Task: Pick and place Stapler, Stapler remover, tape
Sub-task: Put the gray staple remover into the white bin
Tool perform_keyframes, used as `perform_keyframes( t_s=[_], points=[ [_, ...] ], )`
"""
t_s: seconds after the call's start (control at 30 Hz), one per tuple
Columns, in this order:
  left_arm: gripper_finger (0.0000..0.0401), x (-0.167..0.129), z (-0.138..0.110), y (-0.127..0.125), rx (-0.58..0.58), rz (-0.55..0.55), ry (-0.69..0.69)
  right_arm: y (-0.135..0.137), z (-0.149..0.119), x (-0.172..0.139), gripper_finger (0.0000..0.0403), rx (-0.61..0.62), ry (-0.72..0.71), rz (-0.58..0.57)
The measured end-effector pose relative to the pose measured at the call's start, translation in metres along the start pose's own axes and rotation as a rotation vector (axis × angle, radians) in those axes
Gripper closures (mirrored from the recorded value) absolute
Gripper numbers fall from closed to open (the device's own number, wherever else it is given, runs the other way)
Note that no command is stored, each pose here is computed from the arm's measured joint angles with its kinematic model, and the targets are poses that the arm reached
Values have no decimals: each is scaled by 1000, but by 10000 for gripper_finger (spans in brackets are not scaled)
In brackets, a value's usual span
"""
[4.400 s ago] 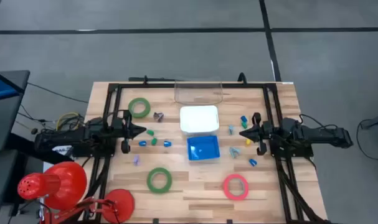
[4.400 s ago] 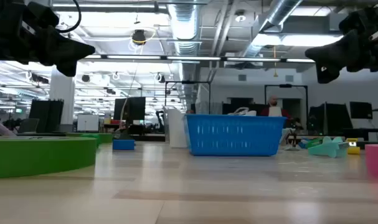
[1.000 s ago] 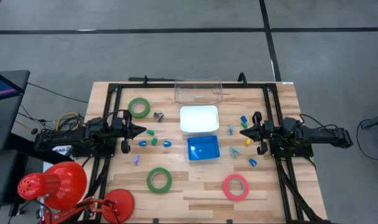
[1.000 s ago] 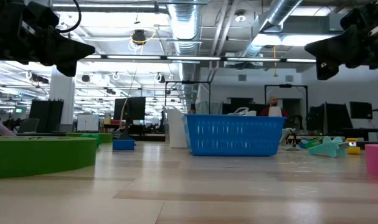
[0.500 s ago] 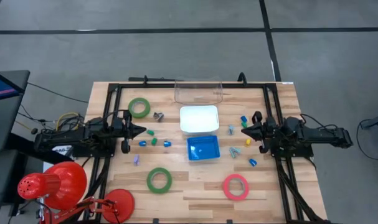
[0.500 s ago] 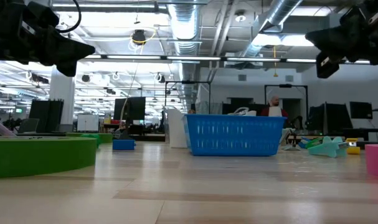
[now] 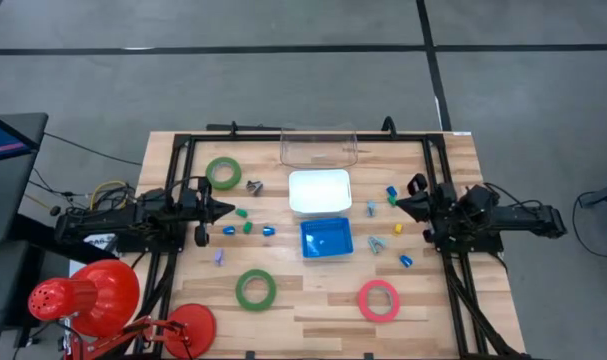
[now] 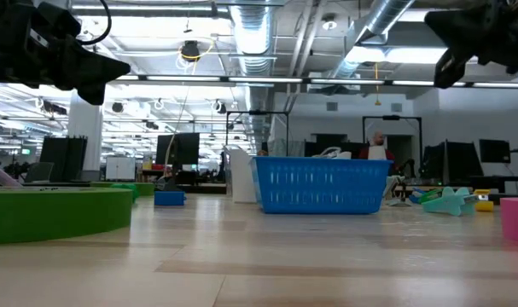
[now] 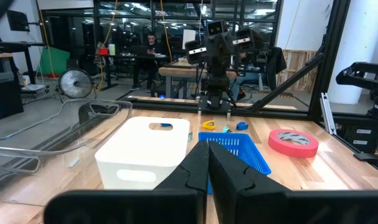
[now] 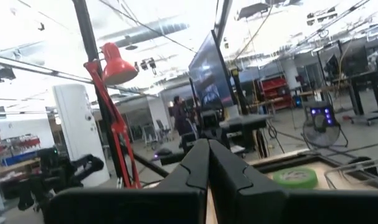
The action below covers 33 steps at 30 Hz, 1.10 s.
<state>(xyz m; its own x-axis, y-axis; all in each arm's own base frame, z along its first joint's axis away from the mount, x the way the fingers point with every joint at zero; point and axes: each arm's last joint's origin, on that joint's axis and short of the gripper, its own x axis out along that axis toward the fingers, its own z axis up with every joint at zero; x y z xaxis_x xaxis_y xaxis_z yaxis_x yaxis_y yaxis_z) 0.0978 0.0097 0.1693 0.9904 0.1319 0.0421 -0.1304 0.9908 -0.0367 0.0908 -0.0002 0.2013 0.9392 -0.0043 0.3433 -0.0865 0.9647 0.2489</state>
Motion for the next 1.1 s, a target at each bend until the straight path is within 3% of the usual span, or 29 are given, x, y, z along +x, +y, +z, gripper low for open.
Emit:
perform_keyframes(
  t_s=[0.57, 1.1],
  points=[
    [398, 0, 0, 0, 0, 0, 0, 17, 67, -1, 403, -99, -180, 9],
    [398, 0, 0, 0, 0, 0, 0, 34, 134, -13, 403, -85, -210, -37]
  ],
)
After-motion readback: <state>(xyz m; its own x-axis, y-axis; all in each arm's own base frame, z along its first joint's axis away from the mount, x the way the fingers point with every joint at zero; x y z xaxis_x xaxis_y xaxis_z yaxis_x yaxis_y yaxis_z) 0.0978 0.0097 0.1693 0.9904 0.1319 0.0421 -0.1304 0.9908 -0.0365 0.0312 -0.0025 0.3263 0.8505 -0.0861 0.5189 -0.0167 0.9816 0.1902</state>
